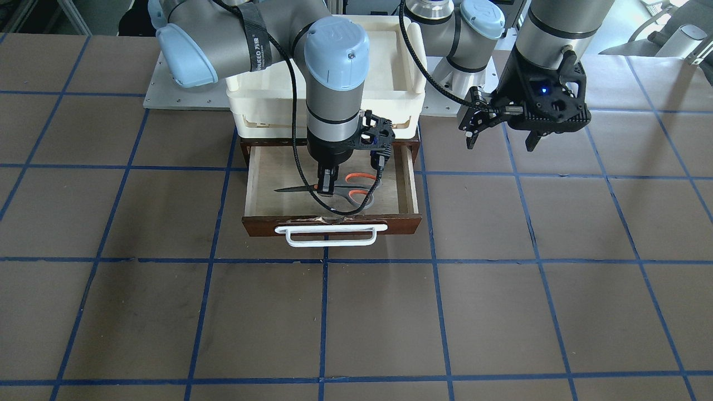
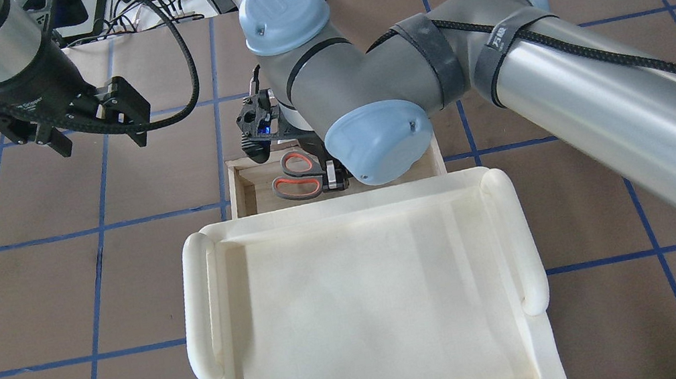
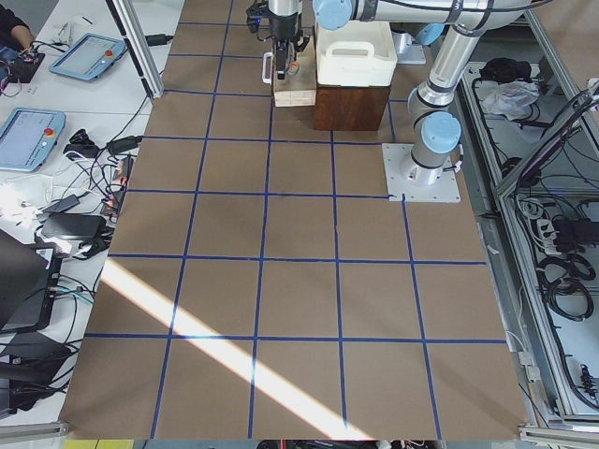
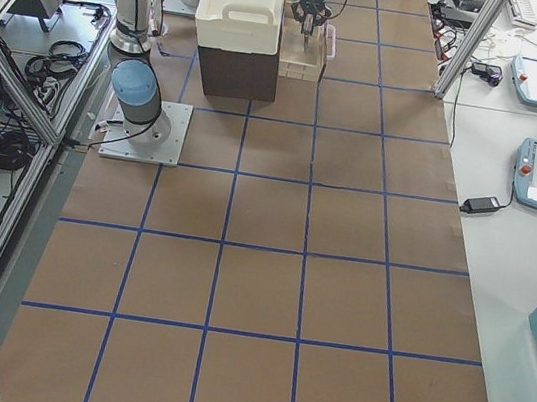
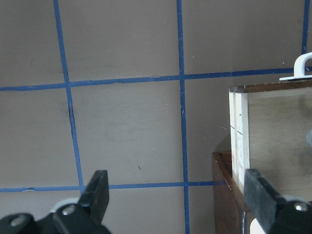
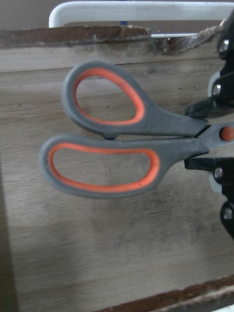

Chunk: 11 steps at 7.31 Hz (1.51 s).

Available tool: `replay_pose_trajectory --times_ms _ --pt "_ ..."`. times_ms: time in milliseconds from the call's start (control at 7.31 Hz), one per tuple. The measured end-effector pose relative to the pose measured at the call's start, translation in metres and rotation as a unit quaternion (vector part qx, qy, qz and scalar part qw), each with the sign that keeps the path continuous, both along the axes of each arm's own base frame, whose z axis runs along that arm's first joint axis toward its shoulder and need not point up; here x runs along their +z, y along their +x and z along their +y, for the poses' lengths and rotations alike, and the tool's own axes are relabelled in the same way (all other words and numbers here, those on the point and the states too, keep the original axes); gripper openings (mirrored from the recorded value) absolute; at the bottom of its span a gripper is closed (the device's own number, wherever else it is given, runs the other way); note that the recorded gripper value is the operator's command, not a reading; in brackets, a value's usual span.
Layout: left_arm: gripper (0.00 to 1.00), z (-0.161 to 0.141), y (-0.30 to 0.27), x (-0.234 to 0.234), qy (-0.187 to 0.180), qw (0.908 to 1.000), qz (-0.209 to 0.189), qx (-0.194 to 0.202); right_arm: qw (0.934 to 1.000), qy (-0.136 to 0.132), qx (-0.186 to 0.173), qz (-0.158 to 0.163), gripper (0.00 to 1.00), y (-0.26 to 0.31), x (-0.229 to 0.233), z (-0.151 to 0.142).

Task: Put scissors in drawer and close it
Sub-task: 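Lower the scissors into the open drawer and open the right gripper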

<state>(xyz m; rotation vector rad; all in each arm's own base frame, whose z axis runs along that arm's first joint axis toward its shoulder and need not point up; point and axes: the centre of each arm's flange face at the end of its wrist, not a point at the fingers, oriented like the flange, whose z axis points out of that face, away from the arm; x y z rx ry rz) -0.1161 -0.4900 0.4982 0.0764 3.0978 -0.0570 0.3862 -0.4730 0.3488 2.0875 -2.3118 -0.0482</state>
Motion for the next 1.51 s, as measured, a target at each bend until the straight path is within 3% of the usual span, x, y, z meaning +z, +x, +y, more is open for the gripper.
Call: replay_pose_trajectory --times_ms 821,1505 --pt "1.00 0.000 0.000 0.000 0.000 1.0000 0.000 0.000 0.9991 0.019 0.034 0.016 0.00 0.009 -0.032 0.013" --pt "1.00 0.000 0.000 0.000 0.000 1.0000 0.000 0.000 0.9991 0.017 0.035 0.014 0.00 0.009 -0.043 0.012"
